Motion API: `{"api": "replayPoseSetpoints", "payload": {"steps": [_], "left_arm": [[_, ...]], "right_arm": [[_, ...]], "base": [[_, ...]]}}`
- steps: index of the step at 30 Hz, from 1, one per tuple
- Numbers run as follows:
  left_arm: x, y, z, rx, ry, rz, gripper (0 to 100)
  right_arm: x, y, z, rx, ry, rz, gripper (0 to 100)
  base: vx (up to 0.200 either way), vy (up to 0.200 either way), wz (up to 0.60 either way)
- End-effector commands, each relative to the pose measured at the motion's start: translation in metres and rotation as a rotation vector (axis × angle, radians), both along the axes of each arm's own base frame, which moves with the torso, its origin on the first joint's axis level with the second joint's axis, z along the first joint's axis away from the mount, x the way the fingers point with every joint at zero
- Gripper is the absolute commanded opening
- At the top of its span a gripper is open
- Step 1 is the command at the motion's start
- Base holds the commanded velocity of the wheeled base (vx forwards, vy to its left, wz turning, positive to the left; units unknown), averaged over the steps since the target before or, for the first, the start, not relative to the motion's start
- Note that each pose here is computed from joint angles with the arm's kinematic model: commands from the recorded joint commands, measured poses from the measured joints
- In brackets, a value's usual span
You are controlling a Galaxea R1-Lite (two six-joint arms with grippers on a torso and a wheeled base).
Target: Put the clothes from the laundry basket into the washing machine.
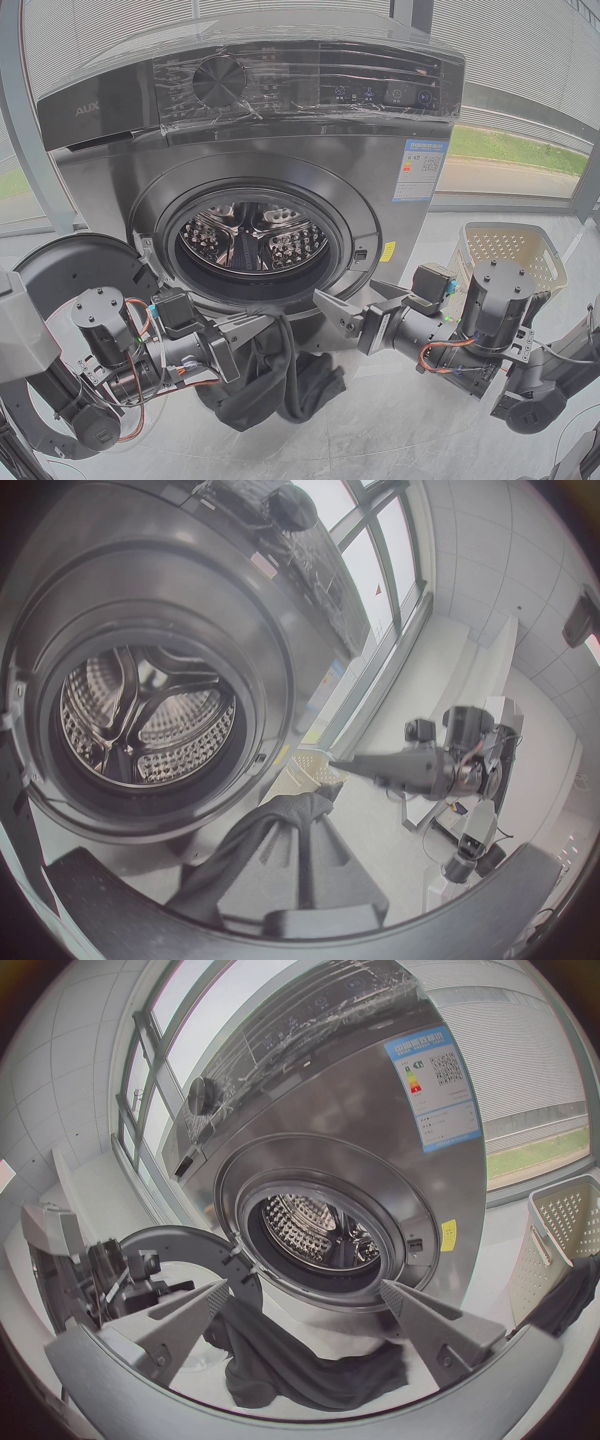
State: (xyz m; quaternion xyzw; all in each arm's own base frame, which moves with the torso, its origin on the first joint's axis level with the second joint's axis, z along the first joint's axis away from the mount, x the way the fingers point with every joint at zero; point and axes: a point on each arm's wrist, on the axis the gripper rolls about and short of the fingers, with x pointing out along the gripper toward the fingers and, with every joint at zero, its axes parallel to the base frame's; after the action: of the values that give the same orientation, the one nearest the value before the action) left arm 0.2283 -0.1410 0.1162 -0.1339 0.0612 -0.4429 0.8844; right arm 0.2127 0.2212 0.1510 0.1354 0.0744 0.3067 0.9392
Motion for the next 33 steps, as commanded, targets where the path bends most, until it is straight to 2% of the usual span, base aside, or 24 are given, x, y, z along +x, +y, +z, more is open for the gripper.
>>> {"api": "replayPoseSetpoints", "payload": {"steps": [1, 7, 10, 21, 33], "left_arm": [[0.004, -0.005, 0.014, -0.038, -0.05, -0.001, 0], [0.015, -0.011, 0.018, -0.058, -0.076, 0.055, 0], [0.015, -0.011, 0.019, -0.059, -0.078, 0.072, 0], [0.016, -0.012, 0.02, -0.063, -0.082, 0.077, 0], [0.023, -0.016, 0.024, -0.079, -0.105, 0.109, 0]], "right_arm": [[-0.003, -0.004, -0.01, -0.041, 0.021, -0.001, 100], [-0.01, -0.012, -0.027, -0.128, 0.046, 0.01, 100], [-0.012, -0.013, -0.032, -0.15, 0.058, 0.018, 100], [-0.01, -0.012, -0.044, -0.198, 0.075, 0.026, 100], [-0.007, 0.001, -0.059, -0.213, 0.096, 0.064, 100]], "base": [[0.0, 0.0, 0.0], [0.0, 0.0, 0.0], [0.0, 0.0, 0.0], [0.0, 0.0, 0.0], [0.0, 0.0, 0.0]]}}
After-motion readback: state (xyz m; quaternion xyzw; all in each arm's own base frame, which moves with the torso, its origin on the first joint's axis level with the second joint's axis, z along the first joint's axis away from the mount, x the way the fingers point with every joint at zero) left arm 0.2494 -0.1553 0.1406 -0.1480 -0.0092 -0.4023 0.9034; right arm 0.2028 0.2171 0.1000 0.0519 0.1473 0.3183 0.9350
